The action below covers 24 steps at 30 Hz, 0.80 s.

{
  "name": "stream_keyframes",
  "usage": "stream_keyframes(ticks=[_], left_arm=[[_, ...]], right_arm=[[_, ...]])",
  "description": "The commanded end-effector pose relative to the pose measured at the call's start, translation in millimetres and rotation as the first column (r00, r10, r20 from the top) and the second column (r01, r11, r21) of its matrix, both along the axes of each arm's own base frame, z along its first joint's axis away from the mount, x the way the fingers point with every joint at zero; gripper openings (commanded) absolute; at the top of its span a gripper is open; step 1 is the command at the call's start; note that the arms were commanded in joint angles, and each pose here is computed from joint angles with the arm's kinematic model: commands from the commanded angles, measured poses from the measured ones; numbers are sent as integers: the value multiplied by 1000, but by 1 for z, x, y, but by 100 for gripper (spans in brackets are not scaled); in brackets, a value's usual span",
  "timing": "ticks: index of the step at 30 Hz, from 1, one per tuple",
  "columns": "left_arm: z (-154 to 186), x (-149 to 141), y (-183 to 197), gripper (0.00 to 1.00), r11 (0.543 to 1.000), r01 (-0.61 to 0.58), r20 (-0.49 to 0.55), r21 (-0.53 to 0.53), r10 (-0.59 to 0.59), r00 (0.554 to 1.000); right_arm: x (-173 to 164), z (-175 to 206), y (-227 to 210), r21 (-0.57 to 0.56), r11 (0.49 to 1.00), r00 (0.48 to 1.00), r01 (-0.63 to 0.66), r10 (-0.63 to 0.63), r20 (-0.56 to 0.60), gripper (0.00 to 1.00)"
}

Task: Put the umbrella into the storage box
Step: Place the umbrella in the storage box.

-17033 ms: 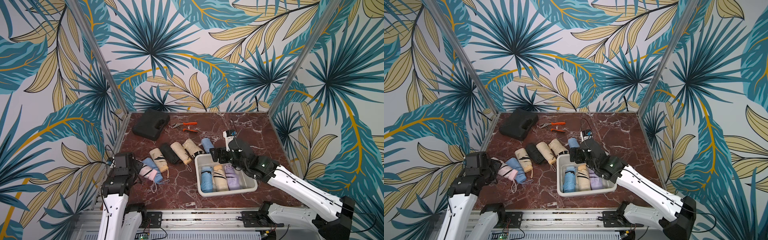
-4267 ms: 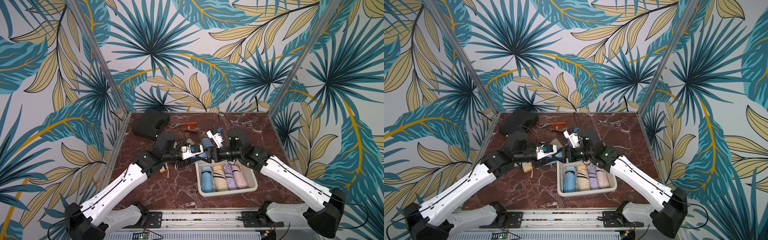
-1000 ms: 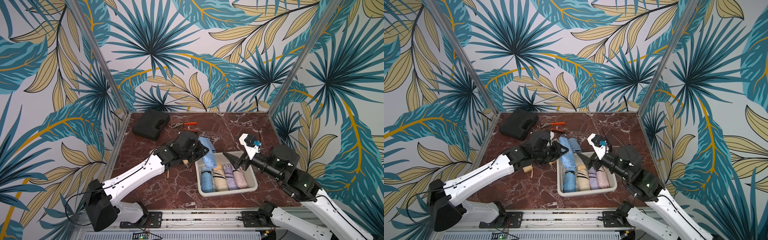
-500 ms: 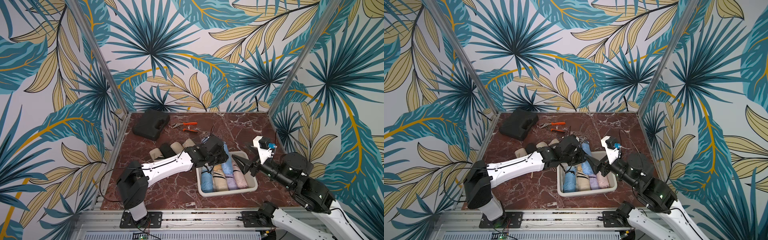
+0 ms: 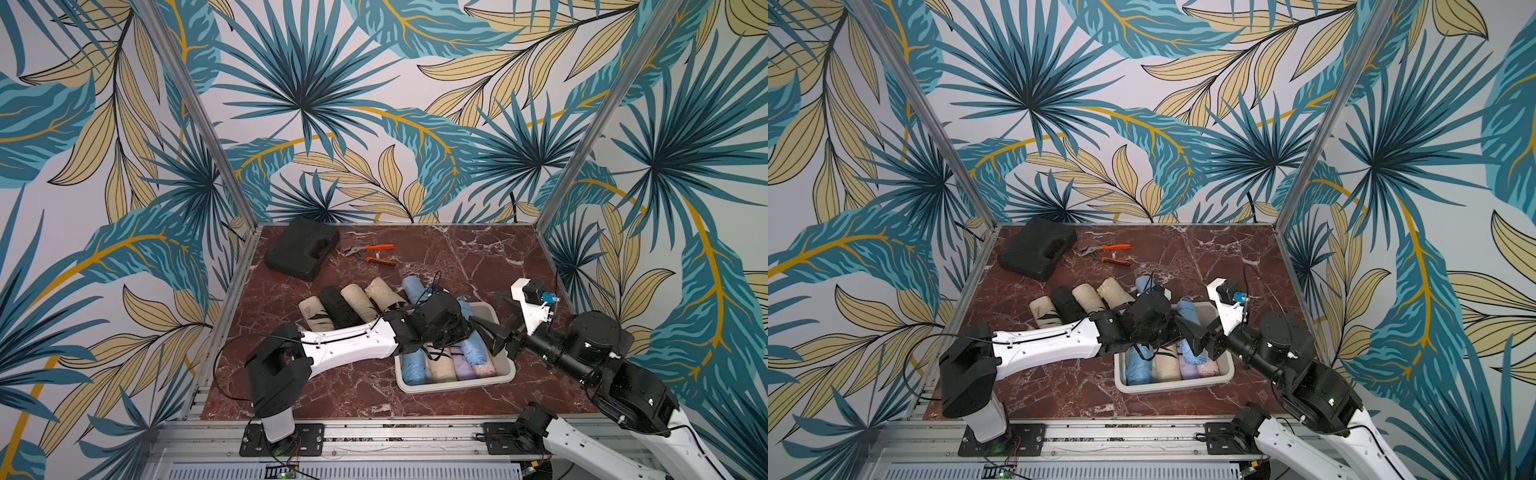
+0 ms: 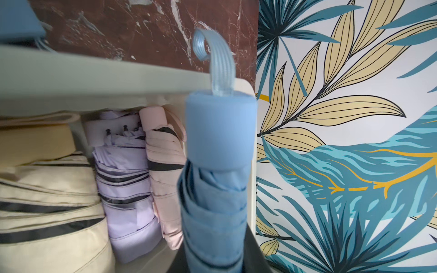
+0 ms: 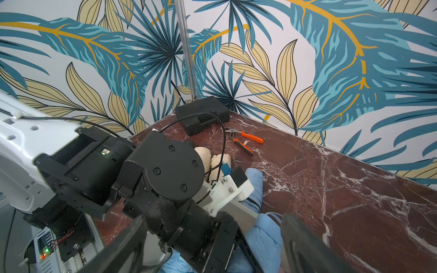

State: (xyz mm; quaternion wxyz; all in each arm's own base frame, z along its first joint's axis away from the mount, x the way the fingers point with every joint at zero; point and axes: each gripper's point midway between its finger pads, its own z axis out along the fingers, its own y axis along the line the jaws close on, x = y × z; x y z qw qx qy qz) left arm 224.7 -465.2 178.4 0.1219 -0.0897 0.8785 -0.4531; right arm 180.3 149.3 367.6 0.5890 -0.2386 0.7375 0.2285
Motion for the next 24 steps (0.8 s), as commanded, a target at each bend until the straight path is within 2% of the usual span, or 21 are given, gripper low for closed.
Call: stream_keyframes(ticks=[1,4,6,11,18,24], left_arm=[[3,-4,1,0,1000,-9,19,25,9,1000],[29,1,9,0,996,-14,170,85,0,986],[37,4,14,0,995,-31,216,90,10,976],[22,-11,10,0,1000,-3,113,26,0,994],[11,-19,-3,0,999,34,45,-25,-33,998],[-7,-9,-9,0,997,64,-25,-50,-66,998]], right_arm=[[-1,-12,1,-4,1000,999,-3,3,-34,90],[-1,-15,2,-12,1000,999,-8,7,-36,90],[0,-16,4,-13,1000,999,-13,12,-40,90],[1,-14,7,-3,1000,999,-20,20,-40,90],[2,-16,6,13,1000,999,-13,14,-40,90],[2,-14,5,22,1000,999,-6,7,-37,90]])
